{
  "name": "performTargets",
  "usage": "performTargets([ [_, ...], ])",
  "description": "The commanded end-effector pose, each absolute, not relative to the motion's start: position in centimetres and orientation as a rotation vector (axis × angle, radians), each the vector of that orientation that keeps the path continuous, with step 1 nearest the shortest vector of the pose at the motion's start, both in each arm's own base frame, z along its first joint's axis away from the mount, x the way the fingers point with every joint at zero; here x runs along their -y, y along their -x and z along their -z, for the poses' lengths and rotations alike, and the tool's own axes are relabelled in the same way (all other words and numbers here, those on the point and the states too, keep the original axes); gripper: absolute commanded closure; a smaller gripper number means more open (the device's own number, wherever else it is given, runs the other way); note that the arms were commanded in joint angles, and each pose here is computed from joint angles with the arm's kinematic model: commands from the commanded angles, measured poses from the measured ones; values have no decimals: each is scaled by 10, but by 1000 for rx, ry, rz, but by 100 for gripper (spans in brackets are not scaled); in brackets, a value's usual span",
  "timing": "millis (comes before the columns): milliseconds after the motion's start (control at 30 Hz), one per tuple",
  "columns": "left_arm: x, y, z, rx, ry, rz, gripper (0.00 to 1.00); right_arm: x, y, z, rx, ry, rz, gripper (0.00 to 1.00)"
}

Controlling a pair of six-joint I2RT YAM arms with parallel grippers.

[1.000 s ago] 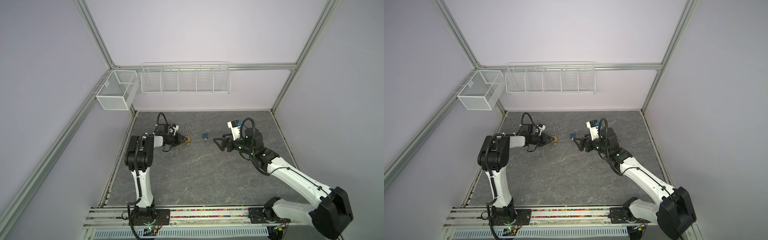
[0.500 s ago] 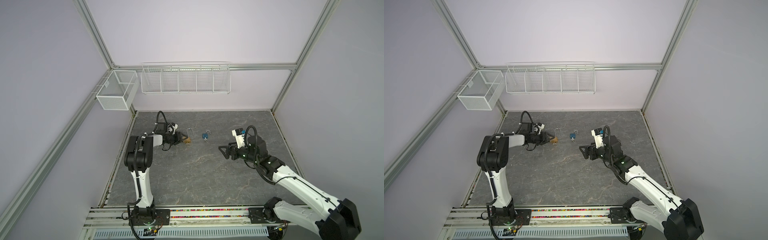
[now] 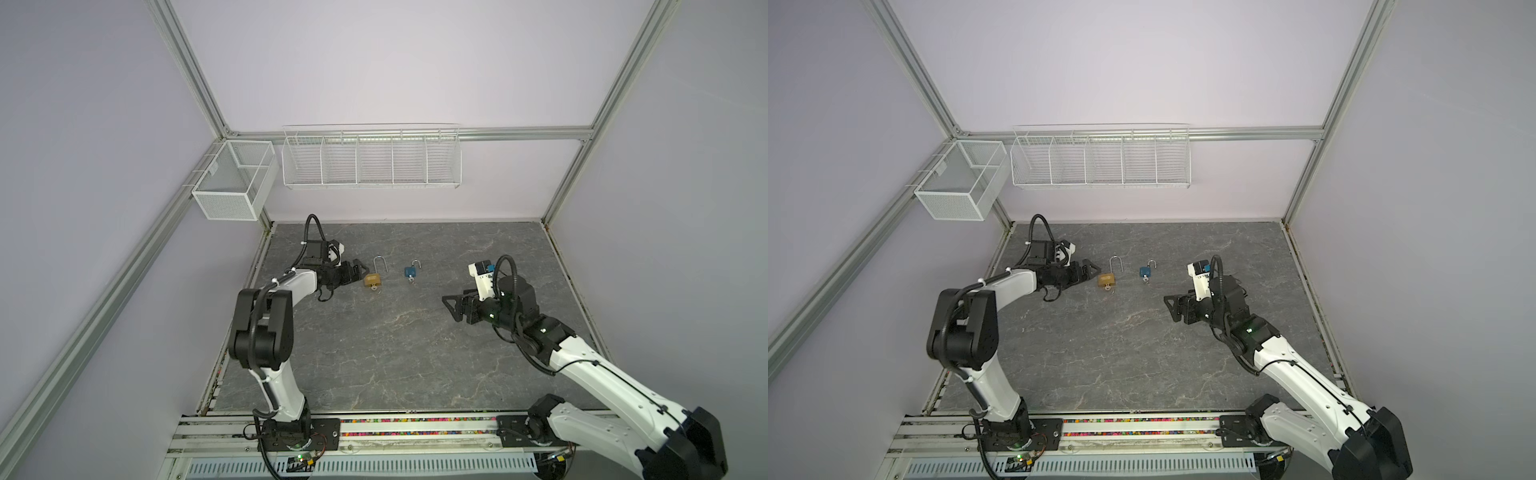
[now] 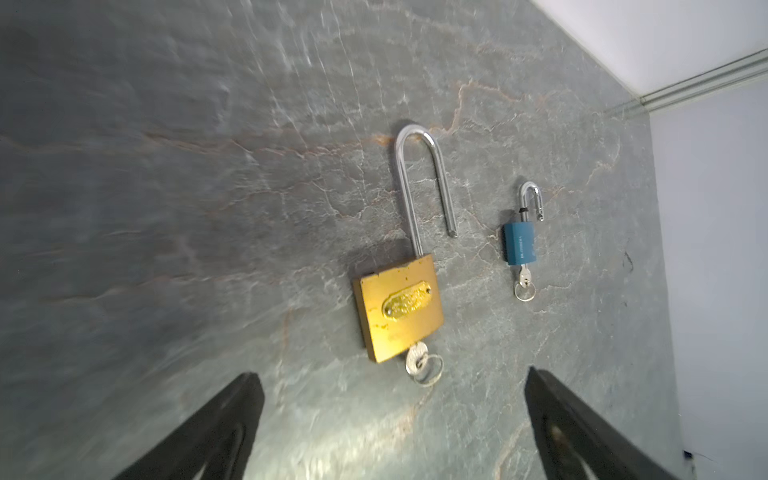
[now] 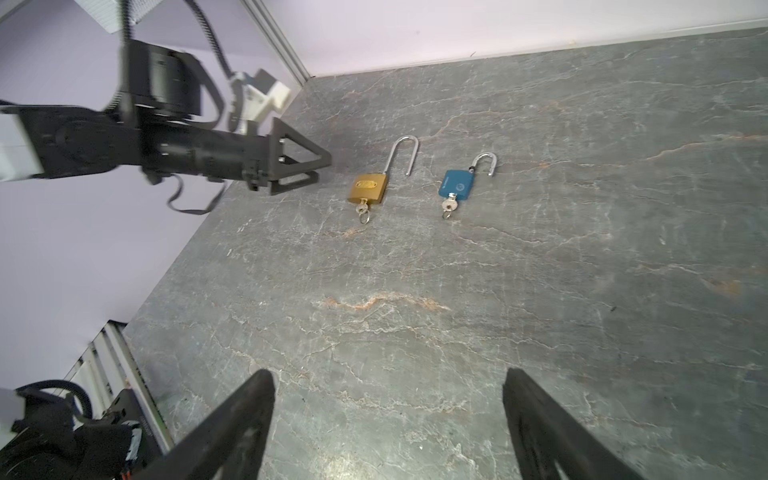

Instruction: Unlock with the key

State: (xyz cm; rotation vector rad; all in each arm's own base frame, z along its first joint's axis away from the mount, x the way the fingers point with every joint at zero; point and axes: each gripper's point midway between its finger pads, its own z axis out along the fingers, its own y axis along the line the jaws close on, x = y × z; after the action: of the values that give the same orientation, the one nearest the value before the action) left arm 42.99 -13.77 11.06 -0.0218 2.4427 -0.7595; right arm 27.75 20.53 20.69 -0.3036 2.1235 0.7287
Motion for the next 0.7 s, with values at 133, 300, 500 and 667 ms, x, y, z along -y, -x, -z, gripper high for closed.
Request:
performTargets([
  [133,31,-355,-189,-2217,280,140,1,-139,-280,-187,-2190,129,-357,11],
  [300,-24,-298,-189,-1887,381,-105,1,-66,-269,-204,-2016,-45,-42,11],
  [500,-59,-254,-163,-1506,481,-199,1,-37,-265,-217,-1806,174,284,12],
  [667,-67,-260,-164,-1522,505,-262,1,-16,-256,-177,-1856,50,341,11],
])
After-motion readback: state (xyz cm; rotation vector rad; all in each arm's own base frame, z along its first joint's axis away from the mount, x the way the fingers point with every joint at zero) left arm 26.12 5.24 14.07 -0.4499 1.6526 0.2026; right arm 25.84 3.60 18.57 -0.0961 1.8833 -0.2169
